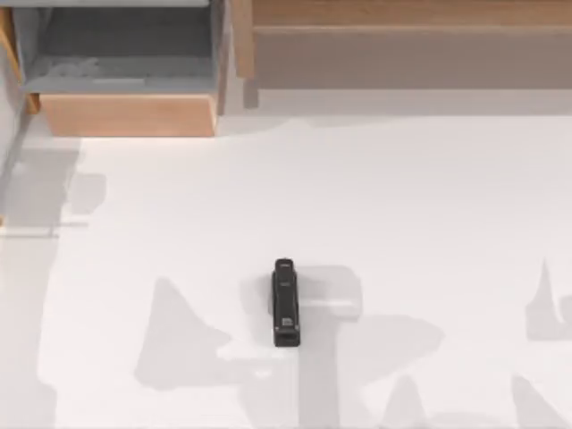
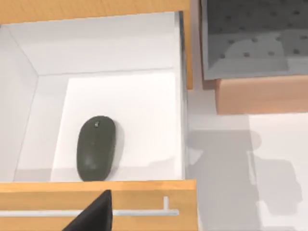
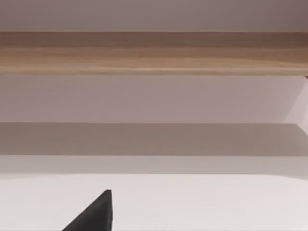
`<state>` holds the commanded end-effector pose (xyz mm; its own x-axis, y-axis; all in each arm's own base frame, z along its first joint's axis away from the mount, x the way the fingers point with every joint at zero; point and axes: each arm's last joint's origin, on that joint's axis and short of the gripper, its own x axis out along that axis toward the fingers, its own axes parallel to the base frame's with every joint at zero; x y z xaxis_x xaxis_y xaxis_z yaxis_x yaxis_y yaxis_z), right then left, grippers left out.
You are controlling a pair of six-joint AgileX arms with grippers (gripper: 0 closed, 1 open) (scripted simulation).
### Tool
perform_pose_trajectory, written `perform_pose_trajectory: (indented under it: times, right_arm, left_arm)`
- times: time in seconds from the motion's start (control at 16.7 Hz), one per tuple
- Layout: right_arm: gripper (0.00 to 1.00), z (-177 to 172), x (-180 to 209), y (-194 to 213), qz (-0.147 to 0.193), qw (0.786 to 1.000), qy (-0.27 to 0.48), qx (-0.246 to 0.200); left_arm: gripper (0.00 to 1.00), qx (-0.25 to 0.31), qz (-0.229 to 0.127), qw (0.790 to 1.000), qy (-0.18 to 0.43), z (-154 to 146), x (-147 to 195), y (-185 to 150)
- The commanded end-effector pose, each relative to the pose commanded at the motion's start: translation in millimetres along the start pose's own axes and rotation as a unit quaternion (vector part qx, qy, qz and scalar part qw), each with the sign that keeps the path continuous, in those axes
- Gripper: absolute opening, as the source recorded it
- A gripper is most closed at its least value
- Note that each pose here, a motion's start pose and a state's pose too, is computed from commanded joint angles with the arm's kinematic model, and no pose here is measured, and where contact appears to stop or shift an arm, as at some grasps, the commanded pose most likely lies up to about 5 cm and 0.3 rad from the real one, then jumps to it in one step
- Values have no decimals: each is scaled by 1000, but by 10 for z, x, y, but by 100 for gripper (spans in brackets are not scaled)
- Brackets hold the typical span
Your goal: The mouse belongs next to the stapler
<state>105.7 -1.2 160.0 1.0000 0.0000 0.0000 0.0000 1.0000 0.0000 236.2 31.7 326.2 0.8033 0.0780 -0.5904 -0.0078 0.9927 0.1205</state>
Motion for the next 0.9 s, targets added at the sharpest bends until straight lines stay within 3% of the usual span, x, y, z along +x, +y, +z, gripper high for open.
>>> perform_pose_trajectory:
  times: [0.18, 0.36, 0.66, 0.9]
  right_arm:
    - [100, 0, 0, 0, 0, 1000, 0, 0]
    - [100, 0, 0, 0, 0, 1000, 0, 0]
    - [100, 0, 0, 0, 0, 1000, 0, 0]
    - [100, 0, 0, 0, 0, 1000, 0, 0]
  left_arm:
    - [100, 6, -1, 995, 98, 413, 522, 252]
    - [100, 6, -8, 981, 193, 605, 1173, 550]
    - [100, -5, -27, 946, 322, 459, 2199, 1037]
    - [100, -8, -48, 924, 379, 210, 2754, 1226]
